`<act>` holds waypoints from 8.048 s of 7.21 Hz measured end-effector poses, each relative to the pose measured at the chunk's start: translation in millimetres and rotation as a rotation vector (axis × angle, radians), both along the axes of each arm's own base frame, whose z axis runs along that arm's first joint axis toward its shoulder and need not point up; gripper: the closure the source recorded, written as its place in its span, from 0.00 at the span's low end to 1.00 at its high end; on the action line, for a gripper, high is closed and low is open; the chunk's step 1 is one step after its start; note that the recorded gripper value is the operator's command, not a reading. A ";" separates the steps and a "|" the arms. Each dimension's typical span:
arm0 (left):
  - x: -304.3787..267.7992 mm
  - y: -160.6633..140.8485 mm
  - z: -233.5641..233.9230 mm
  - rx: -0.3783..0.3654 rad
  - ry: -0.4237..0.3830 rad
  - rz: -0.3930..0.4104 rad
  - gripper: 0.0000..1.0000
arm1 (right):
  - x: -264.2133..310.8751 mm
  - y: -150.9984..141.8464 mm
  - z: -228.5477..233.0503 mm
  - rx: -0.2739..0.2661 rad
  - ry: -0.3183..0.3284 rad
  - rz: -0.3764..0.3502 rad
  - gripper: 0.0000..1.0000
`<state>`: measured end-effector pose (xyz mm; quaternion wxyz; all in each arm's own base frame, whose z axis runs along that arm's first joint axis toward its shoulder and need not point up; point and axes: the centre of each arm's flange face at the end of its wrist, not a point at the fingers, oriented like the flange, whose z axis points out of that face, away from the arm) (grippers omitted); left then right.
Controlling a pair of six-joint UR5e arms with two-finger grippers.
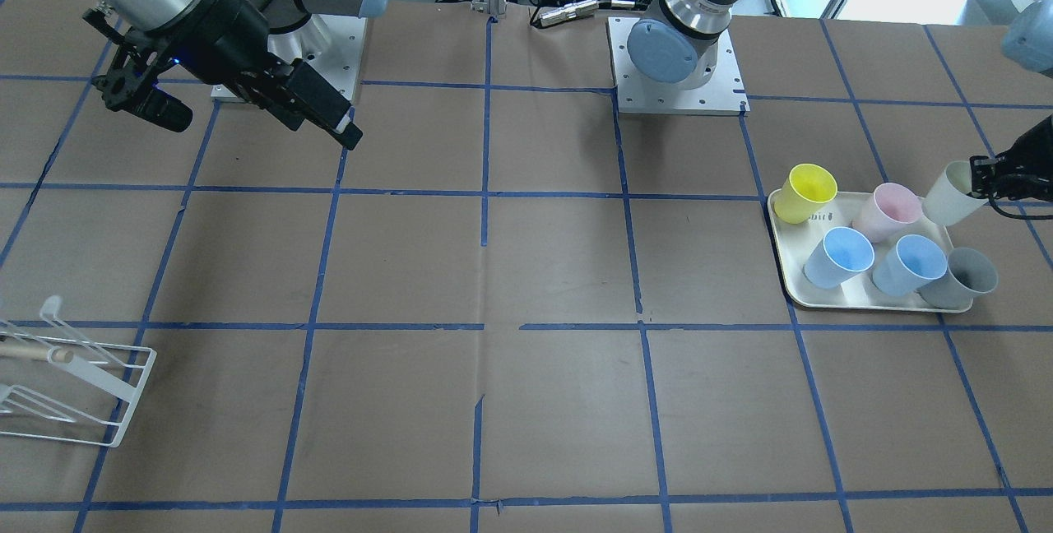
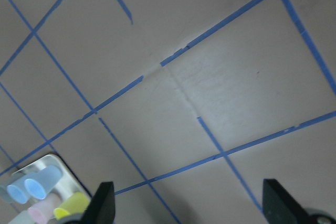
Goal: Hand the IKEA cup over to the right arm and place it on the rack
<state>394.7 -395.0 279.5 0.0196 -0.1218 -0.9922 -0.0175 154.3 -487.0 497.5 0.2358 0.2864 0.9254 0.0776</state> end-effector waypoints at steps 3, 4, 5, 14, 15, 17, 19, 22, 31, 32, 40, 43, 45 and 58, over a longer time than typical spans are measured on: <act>-24.0 -21.6 109.9 -0.094 0.152 -0.025 1.00 | 22.3 -9.4 4.3 0.151 -0.289 -0.200 0.00; -54.1 -43.7 138.3 -0.128 0.223 -0.060 1.00 | 27.4 -11.6 2.7 0.216 -0.365 -0.258 0.00; -96.4 -71.5 151.2 -0.150 0.304 -0.112 1.00 | 32.3 -12.1 0.0 0.281 -0.446 -0.306 0.00; -411.6 -142.1 175.7 -0.076 1.269 0.107 1.00 | 52.3 -1.5 -44.0 0.633 -0.972 -0.453 0.00; -440.1 -144.0 181.2 -0.030 1.307 0.157 1.00 | 52.4 -3.7 -43.1 0.649 -0.975 -0.462 0.00; -489.1 -143.1 196.4 0.085 1.336 0.251 1.00 | 53.1 -7.2 -40.2 0.672 -0.978 -0.474 0.00; -506.9 -141.5 200.9 0.157 1.338 0.303 1.00 | 53.6 -8.6 -36.8 0.702 -0.975 -0.492 0.00; -523.5 -135.0 201.7 0.184 1.337 0.288 1.00 | 53.7 -17.2 -25.7 0.727 -0.995 -0.506 0.00; -527.6 -129.3 205.6 0.161 1.346 0.264 1.00 | 88.1 -32.5 -0.4 0.809 -0.973 -0.472 0.00; -527.8 -128.9 206.1 0.160 1.346 0.263 1.00 | 91.7 -35.0 0.2 0.813 -0.970 -0.467 0.00; -528.7 -123.7 210.1 0.158 1.345 0.263 0.36 | 100.3 -43.3 -11.2 0.848 -0.977 -0.458 1.00; -528.9 -124.1 209.8 0.162 1.344 0.266 0.00 | 99.1 -45.0 -10.5 0.848 -0.985 -0.456 1.00; -528.8 -124.6 209.5 0.164 1.345 0.270 0.00 | 93.2 -48.1 -10.7 0.849 -0.989 -0.469 1.00; -458.1 -93.2 280.6 0.184 0.746 0.078 0.00 | 24.1 -58.8 -12.4 0.398 -0.714 -0.582 1.00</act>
